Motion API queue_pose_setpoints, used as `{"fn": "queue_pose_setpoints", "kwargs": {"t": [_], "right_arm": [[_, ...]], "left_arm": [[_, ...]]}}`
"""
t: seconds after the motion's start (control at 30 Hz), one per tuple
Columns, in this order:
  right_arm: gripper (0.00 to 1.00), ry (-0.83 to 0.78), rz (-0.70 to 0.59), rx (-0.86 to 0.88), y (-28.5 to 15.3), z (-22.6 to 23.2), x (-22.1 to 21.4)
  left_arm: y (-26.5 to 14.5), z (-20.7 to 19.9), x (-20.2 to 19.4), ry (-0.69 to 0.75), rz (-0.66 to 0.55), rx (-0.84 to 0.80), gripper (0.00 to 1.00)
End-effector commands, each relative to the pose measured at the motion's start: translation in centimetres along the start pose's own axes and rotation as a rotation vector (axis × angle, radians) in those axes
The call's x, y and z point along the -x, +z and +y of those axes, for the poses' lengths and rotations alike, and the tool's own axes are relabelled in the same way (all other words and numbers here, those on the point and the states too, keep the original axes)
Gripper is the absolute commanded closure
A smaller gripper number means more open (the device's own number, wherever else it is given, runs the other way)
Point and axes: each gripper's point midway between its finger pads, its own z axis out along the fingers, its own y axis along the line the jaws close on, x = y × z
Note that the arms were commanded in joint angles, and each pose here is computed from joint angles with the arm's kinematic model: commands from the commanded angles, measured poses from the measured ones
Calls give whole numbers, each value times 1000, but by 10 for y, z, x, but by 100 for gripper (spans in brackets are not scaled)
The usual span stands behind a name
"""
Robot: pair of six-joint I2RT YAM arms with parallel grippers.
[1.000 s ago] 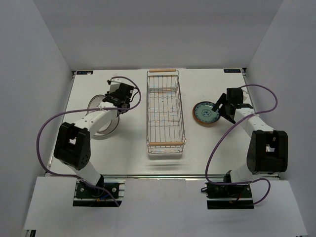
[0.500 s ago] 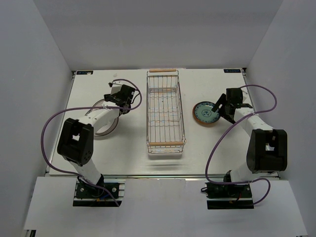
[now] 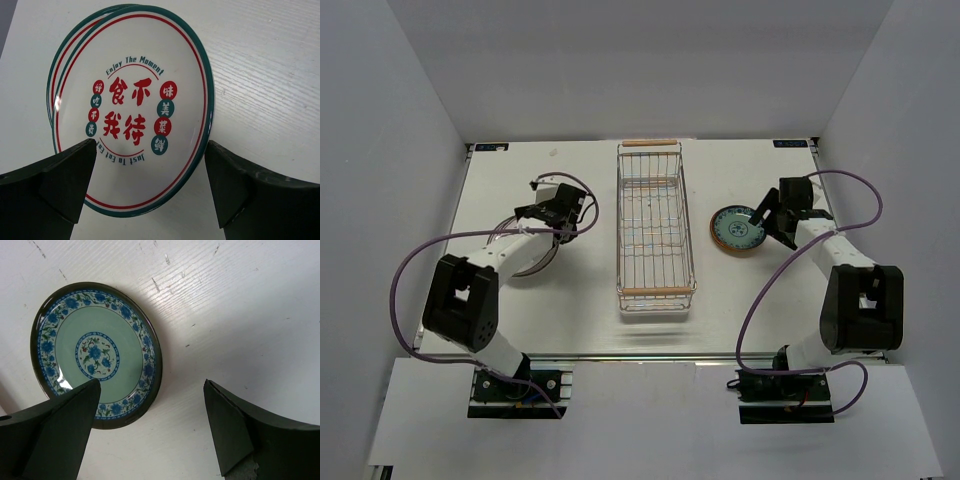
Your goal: Unload the plates from the dish rack
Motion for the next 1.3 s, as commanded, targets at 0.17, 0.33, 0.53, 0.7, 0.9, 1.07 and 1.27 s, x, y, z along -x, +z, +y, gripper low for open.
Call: {"fn": "queue_pose_setpoints", "kwargs": {"t": [0.17,0.33,0.53,0.7,0.9,1.07,1.27], "right_arm": [[11,7,-71,74,-24,17,27],[11,12,-65,59,-25,13,26],[11,10,-60,50,-26,11,23],[11,10,-61,46,-28,9,22],[11,6,-71,52,-34,8,22],[11,11,-101,50,-53,4,27],[11,12,-110,107,-78,-2,7]], "left_arm": [[-4,16,20,-117,-43,-20,2],[0,-4,18,-90,-7,-114,2],[0,-15,20,-89,-7,-186,2],[8,-19,16,-77,24,-178,2],[-15,-17,35,-129,-36,-264,2],[-78,-7,69,-231,-237,-493,2],[-124,27,59,-395,-438,-634,2]]}}
